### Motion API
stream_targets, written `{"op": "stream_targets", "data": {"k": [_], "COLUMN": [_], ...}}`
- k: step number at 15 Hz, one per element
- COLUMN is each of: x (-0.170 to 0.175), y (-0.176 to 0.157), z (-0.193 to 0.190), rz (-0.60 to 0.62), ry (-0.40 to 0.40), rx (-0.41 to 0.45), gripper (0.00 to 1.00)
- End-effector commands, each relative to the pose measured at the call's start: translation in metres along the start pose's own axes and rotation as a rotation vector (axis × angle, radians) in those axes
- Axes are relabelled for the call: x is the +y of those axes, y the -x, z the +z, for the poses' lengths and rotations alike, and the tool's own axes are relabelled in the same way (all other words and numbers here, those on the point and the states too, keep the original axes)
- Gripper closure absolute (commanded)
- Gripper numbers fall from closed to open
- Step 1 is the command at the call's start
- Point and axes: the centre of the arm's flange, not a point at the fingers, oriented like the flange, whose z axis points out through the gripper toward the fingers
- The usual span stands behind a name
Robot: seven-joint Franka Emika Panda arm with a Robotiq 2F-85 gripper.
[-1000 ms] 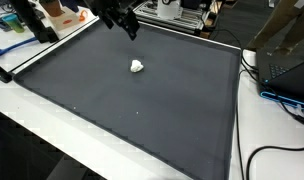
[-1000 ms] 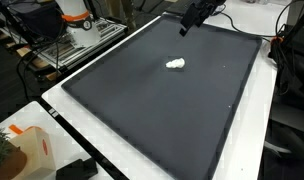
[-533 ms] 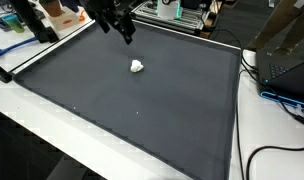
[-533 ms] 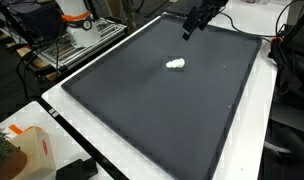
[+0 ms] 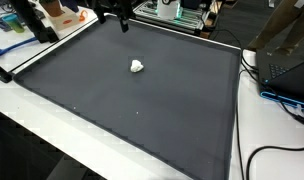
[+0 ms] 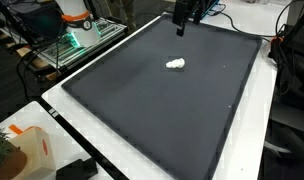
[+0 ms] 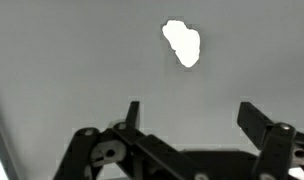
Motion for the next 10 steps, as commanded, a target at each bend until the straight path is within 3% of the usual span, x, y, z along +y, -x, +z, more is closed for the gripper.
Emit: {"op": "stream_targets", "data": {"k": [1, 2, 3, 8, 10], "x": [0.016, 0.019, 0.005, 0.011, 0.015], "y": [0.082, 0.092, 0.033, 0.058, 0.073], "z": [0.021, 0.026, 0.009, 0.017, 0.027], "rz": [-0.018, -0.009, -0.007, -0.005, -0.003], "ry": [-0.016, -0.027, -0.002, -0.003, 0.006], "rx": [0.044, 0.052, 0.027, 0.038, 0.106], "gripper": [0.0, 0.0, 0.0, 0.0, 0.0]}}
